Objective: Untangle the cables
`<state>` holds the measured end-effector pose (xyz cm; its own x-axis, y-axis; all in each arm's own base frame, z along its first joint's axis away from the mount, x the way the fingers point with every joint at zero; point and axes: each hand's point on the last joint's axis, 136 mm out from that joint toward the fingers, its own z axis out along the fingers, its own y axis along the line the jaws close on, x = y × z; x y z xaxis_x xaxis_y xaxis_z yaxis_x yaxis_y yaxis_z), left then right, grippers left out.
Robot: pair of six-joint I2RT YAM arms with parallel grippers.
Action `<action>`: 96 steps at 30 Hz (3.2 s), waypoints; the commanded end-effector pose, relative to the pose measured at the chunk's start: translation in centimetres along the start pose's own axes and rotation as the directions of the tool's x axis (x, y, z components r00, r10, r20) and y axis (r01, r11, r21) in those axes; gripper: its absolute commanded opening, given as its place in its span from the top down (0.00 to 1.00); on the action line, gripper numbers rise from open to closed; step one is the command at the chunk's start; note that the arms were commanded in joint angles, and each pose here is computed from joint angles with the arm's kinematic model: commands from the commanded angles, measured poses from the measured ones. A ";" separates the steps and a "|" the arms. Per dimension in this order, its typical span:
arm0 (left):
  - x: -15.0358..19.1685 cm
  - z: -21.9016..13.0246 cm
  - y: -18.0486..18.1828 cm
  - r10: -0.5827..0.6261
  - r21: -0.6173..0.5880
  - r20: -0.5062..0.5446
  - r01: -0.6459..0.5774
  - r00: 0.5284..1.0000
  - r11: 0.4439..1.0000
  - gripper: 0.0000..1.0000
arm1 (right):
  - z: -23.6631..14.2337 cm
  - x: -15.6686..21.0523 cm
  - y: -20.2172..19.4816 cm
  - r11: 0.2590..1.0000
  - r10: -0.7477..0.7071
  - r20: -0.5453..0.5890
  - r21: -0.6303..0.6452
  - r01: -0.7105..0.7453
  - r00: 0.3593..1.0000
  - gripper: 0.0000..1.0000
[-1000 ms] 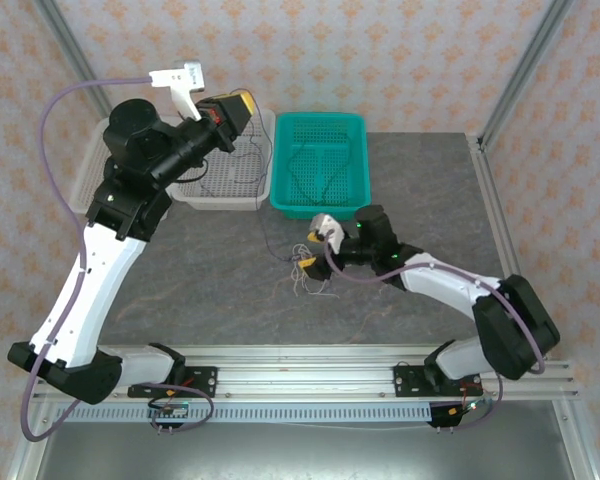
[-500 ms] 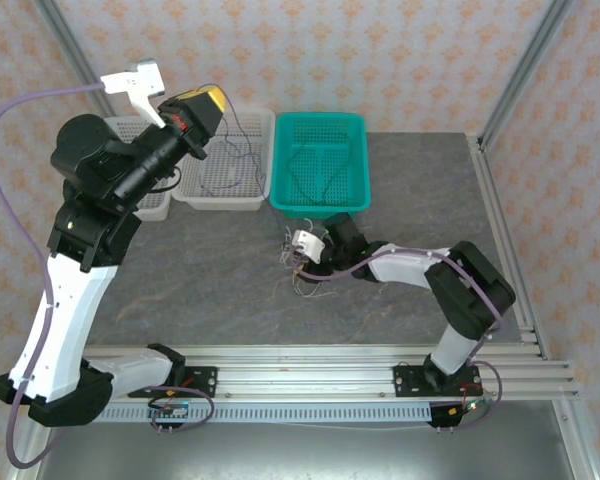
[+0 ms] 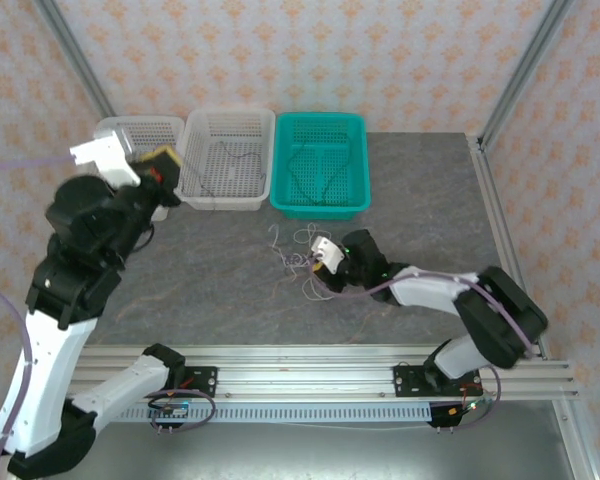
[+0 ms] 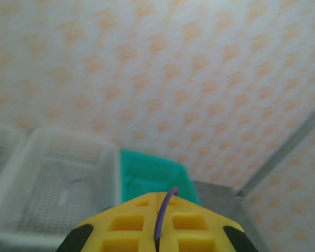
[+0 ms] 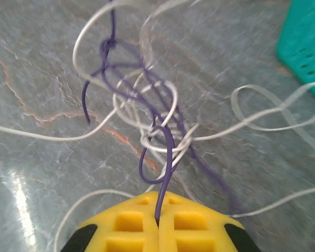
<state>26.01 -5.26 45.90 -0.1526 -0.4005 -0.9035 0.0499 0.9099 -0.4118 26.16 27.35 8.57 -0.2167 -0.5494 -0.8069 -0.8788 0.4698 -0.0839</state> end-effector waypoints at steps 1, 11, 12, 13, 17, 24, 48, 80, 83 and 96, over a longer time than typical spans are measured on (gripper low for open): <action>6.5 -1.2 7.7 0.041 -0.285 -0.082 -0.063 0.996 0.956 1.00 | -3.1 -1.7 -0.6 0.998 -0.019 0.067 0.067 0.014 0.998 1.00; 17.0 -1.5 13.8 -0.092 -0.354 -0.056 0.067 0.994 0.933 0.25 | -7.4 -2.9 -2.4 0.990 0.021 0.137 0.134 -0.039 0.990 1.00; 17.0 -1.7 13.9 -0.082 -0.352 -0.051 0.059 0.995 0.934 0.20 | -7.5 -3.1 -2.5 0.990 0.019 0.142 0.136 -0.039 0.990 1.00; 16.7 -1.8 13.6 -0.053 -0.336 -0.054 0.032 0.997 0.941 0.17 | -7.5 -3.3 -2.7 0.989 0.020 0.144 0.139 -0.040 0.989 1.00; 16.3 -0.7 8.3 0.197 -0.049 -0.165 -0.207 0.967 0.977 0.14 | -7.6 -3.7 -2.8 0.990 0.020 0.147 0.134 -0.040 0.989 1.00; 21.3 0.0 -0.6 0.497 0.495 -0.367 -0.287 0.786 0.820 0.21 | -7.3 -4.4 -2.6 0.996 0.031 0.156 0.081 -0.044 0.987 1.00; 36.3 6.9 -5.5 0.433 0.575 -0.688 0.073 0.582 0.815 0.45 | -7.5 -5.2 -3.2 0.993 0.042 0.167 0.101 -0.059 0.985 1.00; 22.8 5.8 -4.3 0.462 0.600 -0.603 -0.013 0.651 0.800 1.00 | -7.8 -1.6 -3.7 0.987 0.041 0.034 0.157 -0.046 0.999 0.36; 24.3 5.4 -4.5 0.484 0.614 -0.623 0.001 0.614 0.789 1.00 | -9.3 -6.2 -3.2 0.994 0.030 0.178 0.102 -0.048 0.984 0.08; 27.6 5.3 -9.1 0.600 0.730 -0.580 0.024 0.551 0.683 1.00 | -8.1 -16.5 3.2 0.948 -0.105 0.417 -0.231 0.217 0.903 0.17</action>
<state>26.53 -24.27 22.04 -0.6838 0.3757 -0.6255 0.6992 0.5826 -0.4144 24.52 30.28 25.80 0.0125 -0.2916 -0.9564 -0.9514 0.2908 -0.1011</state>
